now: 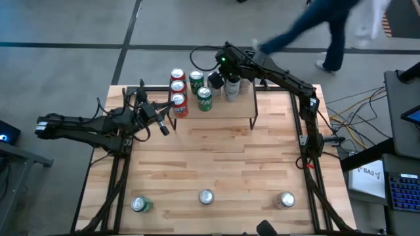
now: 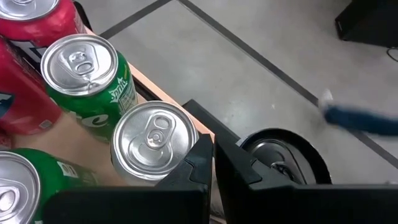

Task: Place canned beverage on shelf
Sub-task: Adjust the white-blue soda can

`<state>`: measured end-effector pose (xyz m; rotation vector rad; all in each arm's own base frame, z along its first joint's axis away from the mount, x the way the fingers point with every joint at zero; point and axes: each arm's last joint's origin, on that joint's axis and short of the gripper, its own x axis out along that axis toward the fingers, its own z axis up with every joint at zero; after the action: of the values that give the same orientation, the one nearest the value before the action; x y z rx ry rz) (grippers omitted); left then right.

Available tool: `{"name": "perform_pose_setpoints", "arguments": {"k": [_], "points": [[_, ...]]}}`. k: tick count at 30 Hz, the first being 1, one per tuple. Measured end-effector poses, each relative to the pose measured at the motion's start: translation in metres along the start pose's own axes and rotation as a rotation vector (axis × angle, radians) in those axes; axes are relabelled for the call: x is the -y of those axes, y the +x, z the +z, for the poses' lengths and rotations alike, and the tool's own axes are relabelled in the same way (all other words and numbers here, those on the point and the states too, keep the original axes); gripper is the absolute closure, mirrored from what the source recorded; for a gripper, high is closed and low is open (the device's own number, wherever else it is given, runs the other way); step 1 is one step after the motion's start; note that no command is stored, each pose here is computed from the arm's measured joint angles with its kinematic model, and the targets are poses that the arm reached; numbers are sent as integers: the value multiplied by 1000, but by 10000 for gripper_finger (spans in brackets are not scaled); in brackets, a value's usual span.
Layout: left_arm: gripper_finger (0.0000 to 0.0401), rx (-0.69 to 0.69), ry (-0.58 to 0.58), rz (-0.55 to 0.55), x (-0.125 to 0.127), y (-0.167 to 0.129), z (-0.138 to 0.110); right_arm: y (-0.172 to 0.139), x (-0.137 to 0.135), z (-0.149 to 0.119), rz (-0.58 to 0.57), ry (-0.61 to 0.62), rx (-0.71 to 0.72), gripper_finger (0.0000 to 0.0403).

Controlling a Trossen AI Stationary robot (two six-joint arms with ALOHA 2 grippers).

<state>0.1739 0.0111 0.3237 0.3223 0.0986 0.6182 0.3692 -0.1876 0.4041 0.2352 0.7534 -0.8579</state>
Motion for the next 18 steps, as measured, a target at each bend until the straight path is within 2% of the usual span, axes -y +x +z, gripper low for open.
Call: {"name": "perform_pose_setpoints", "arguments": {"k": [9,18], "points": [[401,-1,1,0,0,0,0,-2,1,0,0,-3,0,394],[401,-1,5,0,0,0,0,-25,-2,5,31,-17,66,394]]}}
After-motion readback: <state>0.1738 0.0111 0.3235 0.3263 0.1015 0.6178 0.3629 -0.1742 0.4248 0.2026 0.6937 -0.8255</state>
